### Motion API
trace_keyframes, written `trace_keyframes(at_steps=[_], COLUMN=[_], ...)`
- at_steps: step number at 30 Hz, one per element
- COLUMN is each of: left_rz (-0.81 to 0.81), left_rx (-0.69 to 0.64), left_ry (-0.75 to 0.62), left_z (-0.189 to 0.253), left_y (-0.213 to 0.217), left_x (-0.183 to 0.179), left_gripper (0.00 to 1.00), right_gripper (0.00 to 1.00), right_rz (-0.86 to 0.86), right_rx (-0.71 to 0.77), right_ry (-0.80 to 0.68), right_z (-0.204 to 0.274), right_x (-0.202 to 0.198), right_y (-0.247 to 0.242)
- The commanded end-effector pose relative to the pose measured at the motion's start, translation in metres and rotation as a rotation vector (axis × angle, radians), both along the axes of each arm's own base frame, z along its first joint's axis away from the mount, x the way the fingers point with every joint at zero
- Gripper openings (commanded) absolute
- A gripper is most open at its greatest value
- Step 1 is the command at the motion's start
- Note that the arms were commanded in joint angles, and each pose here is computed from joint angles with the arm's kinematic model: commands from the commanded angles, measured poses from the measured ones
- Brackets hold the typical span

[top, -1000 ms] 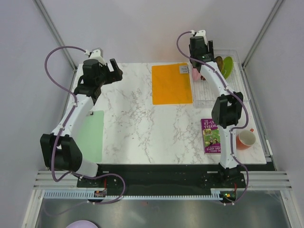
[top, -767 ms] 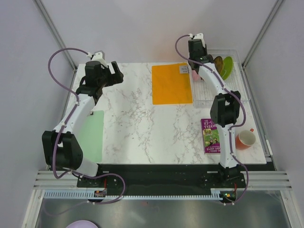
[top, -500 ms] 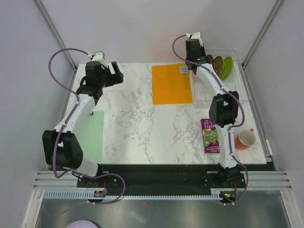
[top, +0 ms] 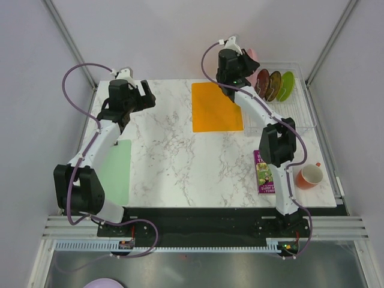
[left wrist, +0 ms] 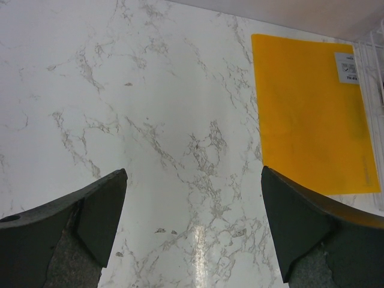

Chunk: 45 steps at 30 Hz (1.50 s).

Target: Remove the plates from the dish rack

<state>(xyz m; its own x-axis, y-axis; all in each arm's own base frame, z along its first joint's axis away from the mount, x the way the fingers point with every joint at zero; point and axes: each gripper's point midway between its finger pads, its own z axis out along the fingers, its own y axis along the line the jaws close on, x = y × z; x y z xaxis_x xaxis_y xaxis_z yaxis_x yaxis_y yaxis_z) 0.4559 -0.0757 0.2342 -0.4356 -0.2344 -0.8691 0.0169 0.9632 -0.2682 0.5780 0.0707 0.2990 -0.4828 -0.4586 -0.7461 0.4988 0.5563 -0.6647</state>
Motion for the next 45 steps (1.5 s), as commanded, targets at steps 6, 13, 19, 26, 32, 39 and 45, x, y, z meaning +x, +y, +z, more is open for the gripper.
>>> trace_keyframes(at_steps=[6,13,19,26,32,39,45], left_rz=[-0.056,-0.123,-0.221,-0.267,-0.257,-0.218,-0.183], left_rx=[-0.071,-0.157,-0.276,-0.352,-0.400,-0.408,-0.412], left_ry=[-0.090,-0.109,-0.138,-0.111,-0.059,-0.045,-0.045], left_z=[0.039,0.038,0.040,0.025,0.000,-0.013,-0.013], left_y=[-0.012,-0.029,-0.051,-0.064,-0.068,-0.062,-0.056], left_x=[-0.003,0.001,0.000,-0.001,-0.003,-0.007,-0.004], left_gripper=[0.99,0.98,0.95,0.94,0.92,0.84,0.02], right_gripper=[0.00,0.00,0.00,0.00,0.00,0.00,0.00], right_rz=[0.220,0.645,0.883,1.011,1.050,1.061,1.014], right_rx=[0.298,0.714,1.027,1.237,1.325,1.363,1.354], right_ry=[-0.192,-0.043,0.134,0.157,0.180,0.192,0.185], right_z=[0.095,0.048,-0.003,-0.024,-0.034,-0.040,-0.051], right_x=[-0.061,-0.072,-0.085,-0.094,-0.103,-0.111,-0.111], right_y=[0.015,0.103,0.186,0.237,0.257,0.261,0.254])
